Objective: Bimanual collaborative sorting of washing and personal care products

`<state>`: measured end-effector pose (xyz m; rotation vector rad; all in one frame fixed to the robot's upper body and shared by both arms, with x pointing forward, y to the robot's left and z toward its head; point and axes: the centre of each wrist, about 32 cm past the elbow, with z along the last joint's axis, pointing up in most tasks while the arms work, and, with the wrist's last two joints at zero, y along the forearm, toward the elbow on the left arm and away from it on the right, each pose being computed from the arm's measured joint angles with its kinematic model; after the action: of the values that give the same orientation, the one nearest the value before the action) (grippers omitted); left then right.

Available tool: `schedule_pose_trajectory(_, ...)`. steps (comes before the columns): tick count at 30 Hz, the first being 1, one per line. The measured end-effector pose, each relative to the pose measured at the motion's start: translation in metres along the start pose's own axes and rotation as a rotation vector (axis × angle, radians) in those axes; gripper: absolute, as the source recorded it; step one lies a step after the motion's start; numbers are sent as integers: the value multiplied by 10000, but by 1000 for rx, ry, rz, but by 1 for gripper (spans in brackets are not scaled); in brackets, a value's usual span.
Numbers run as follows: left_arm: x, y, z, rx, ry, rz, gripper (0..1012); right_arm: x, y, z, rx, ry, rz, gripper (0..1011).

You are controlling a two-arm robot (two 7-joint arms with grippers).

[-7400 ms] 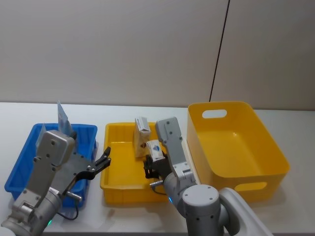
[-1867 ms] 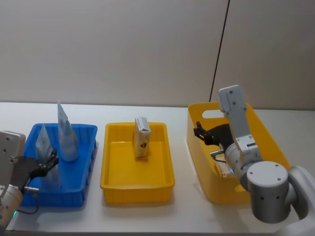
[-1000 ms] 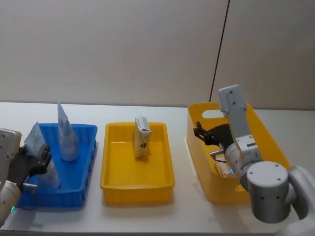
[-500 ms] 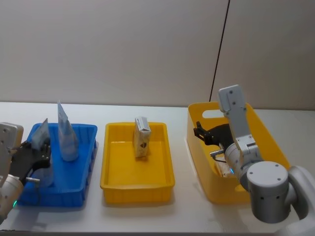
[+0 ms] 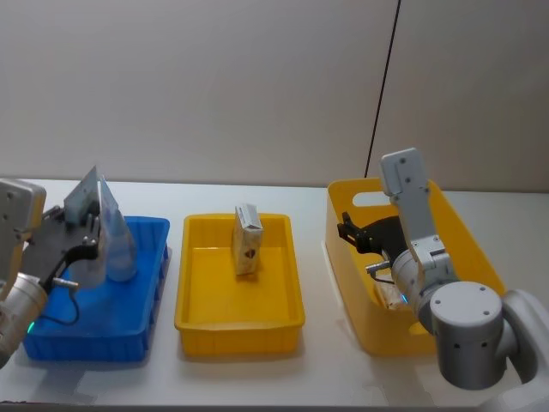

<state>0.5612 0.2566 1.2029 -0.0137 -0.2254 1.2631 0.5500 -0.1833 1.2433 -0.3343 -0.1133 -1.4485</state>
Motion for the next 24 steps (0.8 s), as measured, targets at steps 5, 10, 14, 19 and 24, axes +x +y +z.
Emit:
schedule_pose_trajectory(5, -23, 6, 145, -36, -16, -15, 193, 0, 0, 0, 0, 0, 0, 1004)
schedule_pose_trajectory(10, -59, 9, 295, -71, -32, -38, 193, 0, 0, 0, 0, 0, 0, 1004)
schedule_pose_trajectory(14, -104, 0, 395, -94, -44, -70, 193, 0, 0, 0, 0, 0, 0, 1004)
schedule_pose_trajectory(19, -155, -30, 491, -118, -58, -118, 193, 0, 0, 0, 0, 0, 0, 1004)
schedule_pose_trajectory(24, -214, -72, 567, -137, -72, -171, 193, 0, 0, 0, 0, 0, 0, 1004)
